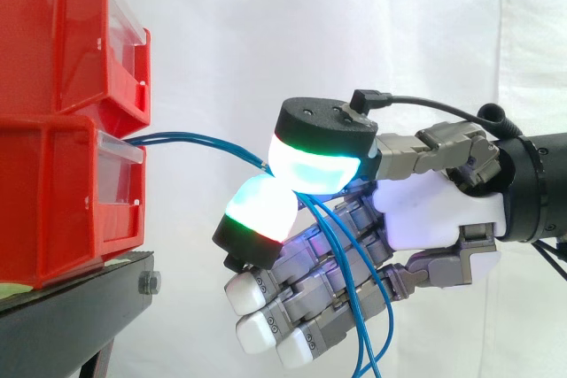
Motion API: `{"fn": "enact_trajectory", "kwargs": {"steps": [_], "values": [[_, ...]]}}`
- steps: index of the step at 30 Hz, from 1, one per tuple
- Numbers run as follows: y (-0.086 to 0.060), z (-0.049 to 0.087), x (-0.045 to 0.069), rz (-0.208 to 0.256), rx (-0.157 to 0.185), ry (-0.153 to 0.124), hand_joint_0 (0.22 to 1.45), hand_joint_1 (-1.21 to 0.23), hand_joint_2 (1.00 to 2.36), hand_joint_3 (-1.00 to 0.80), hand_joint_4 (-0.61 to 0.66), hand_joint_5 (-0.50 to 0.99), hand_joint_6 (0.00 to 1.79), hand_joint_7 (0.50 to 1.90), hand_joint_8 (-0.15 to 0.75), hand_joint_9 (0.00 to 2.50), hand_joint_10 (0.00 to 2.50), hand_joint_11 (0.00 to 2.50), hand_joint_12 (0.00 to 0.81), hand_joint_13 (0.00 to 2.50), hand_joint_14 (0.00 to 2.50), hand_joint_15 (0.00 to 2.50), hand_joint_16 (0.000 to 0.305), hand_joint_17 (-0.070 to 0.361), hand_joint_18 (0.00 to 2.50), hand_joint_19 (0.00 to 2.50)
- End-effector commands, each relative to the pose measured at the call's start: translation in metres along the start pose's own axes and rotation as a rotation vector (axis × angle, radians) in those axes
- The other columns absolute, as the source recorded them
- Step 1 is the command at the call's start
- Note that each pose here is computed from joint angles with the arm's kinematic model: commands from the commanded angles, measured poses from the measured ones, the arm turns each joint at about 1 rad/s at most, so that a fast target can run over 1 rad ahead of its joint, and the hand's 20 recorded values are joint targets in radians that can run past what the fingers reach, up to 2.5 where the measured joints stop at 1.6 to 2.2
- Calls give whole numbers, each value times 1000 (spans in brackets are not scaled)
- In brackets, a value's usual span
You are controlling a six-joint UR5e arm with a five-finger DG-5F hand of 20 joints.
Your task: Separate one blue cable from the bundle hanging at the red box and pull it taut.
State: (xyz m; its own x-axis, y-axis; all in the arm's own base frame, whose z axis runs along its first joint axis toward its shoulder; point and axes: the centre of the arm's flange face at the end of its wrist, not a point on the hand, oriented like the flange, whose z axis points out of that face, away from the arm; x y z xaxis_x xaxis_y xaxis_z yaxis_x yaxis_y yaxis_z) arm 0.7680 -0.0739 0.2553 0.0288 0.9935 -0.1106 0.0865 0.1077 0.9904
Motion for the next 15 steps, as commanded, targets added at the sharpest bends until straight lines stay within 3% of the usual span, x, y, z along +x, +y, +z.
{"fn": "enact_trajectory", "kwargs": {"steps": [1, 3, 10, 15], "values": [[-1, 0, -1, -3, 1, -7, 678, -888, 1008, -348, 150, -195, 889, 1058, 311, 653, 14, 489, 371, 677, 9, 230, 44, 98, 680, 166], [-1, 0, -1, -7, 2, -13, 676, -885, 1001, -490, 171, -195, 892, 1077, 312, 659, 14, 486, 372, 685, 8, 232, 44, 98, 693, 168], [-1, 0, -2, -7, 1, -17, 531, -564, 1000, -500, 201, -185, 874, 1036, 329, 698, 15, 492, 385, 711, 9, 245, 46, 104, 722, 182], [-1, 0, -2, -7, 1, -17, 612, -498, 1000, -500, 167, -174, 855, 1081, 321, 706, 16, 497, 372, 704, 9, 246, 44, 98, 700, 214]]}}
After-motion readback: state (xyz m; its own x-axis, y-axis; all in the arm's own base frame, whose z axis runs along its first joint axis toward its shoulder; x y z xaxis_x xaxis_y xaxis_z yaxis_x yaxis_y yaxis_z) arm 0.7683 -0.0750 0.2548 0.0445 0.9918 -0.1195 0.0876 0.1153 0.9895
